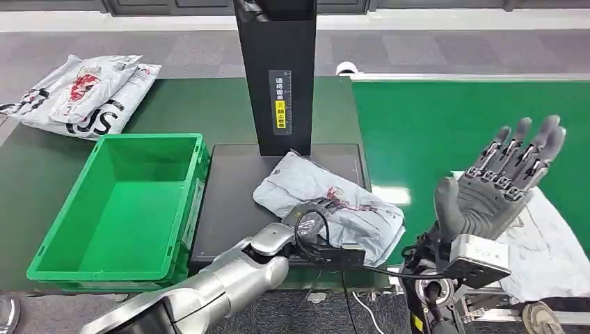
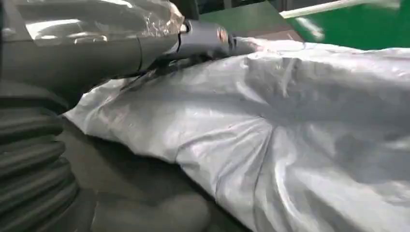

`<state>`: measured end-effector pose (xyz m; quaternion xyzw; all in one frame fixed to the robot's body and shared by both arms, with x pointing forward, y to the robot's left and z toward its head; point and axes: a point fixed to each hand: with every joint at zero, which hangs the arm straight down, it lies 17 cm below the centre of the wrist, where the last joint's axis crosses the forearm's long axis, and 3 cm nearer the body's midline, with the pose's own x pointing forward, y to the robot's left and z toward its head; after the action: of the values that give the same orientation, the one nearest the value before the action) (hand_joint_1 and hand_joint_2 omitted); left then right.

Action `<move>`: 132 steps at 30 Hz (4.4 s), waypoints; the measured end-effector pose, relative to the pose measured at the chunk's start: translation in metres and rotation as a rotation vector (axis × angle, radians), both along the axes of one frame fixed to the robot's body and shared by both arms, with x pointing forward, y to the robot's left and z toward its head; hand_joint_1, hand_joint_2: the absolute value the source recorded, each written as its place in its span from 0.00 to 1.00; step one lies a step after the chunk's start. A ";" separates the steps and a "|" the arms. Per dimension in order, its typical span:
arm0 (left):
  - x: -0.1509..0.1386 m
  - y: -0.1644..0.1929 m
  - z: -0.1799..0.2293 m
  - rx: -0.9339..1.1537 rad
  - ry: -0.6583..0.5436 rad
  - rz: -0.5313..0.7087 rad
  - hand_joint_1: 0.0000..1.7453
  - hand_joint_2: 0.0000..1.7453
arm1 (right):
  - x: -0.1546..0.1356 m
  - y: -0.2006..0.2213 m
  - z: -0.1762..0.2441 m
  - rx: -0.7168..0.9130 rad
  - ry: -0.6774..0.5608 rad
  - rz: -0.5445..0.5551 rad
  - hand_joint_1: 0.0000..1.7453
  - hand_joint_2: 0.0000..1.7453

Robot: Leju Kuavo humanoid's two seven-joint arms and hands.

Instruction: Moved the parcel from conveyor to table for the left to box.

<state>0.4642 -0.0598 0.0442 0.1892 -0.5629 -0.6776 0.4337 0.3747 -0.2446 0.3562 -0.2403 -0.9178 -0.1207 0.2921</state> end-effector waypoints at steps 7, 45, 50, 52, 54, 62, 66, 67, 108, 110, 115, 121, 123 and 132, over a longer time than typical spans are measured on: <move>0.004 0.003 0.002 -0.017 -0.014 0.018 1.00 1.00 | -0.001 0.003 0.001 -0.003 -0.005 0.007 0.00 1.00; 0.067 0.070 0.308 -0.578 -0.806 0.106 1.00 1.00 | 0.003 0.000 -0.033 -0.045 0.085 -0.050 0.00 1.00; 0.066 0.081 0.315 -0.556 -0.871 0.121 1.00 1.00 | 0.004 0.001 -0.035 -0.054 0.097 -0.055 0.00 1.00; 0.069 0.100 0.319 -0.522 -0.918 0.157 1.00 1.00 | 0.003 -0.005 -0.039 -0.057 0.107 -0.070 0.00 1.00; 0.075 0.128 0.319 -0.472 -0.960 0.211 1.00 1.00 | 0.001 -0.011 -0.047 -0.057 0.124 -0.086 0.00 1.00; 0.076 0.324 0.251 -0.266 -1.011 0.600 1.00 1.00 | -0.022 -0.052 -0.083 -0.065 0.212 -0.176 0.00 1.00; 0.044 0.396 0.201 -0.176 -0.964 0.753 1.00 1.00 | -0.029 -0.060 -0.084 -0.074 0.238 -0.201 0.00 1.00; 0.035 0.413 0.192 -0.158 -0.955 0.790 1.00 1.00 | -0.030 -0.061 -0.084 -0.075 0.241 -0.208 0.00 1.00; 0.030 0.326 0.090 -0.953 -0.142 0.667 0.00 1.00 | -0.012 -0.081 -0.124 -0.083 0.443 -0.234 0.00 1.00; 0.029 0.299 0.102 -1.054 -0.101 0.606 0.00 1.00 | -0.003 -0.081 -0.140 -0.091 0.505 -0.234 0.00 1.00; 0.025 0.241 0.129 -1.177 -0.031 0.474 0.00 1.00 | 0.009 -0.088 -0.189 -0.115 0.671 -0.260 0.00 1.00; 0.012 0.197 0.162 -1.260 -0.001 0.352 0.00 1.00 | 0.010 -0.106 -0.238 -0.165 0.841 -0.329 0.00 1.00; 0.008 0.187 0.171 -1.282 0.007 0.318 0.00 1.00 | 0.010 -0.112 -0.260 -0.192 0.925 -0.349 0.00 1.00; -0.003 0.151 0.185 -1.283 0.038 0.237 0.00 1.00 | -0.011 -0.147 -0.363 -0.390 1.376 -0.514 0.00 1.00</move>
<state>0.4609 0.0910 0.2295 -0.0587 -0.8232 -0.1577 0.5423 0.3635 -0.3915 -0.0072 -0.5150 -0.4485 0.1566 0.7135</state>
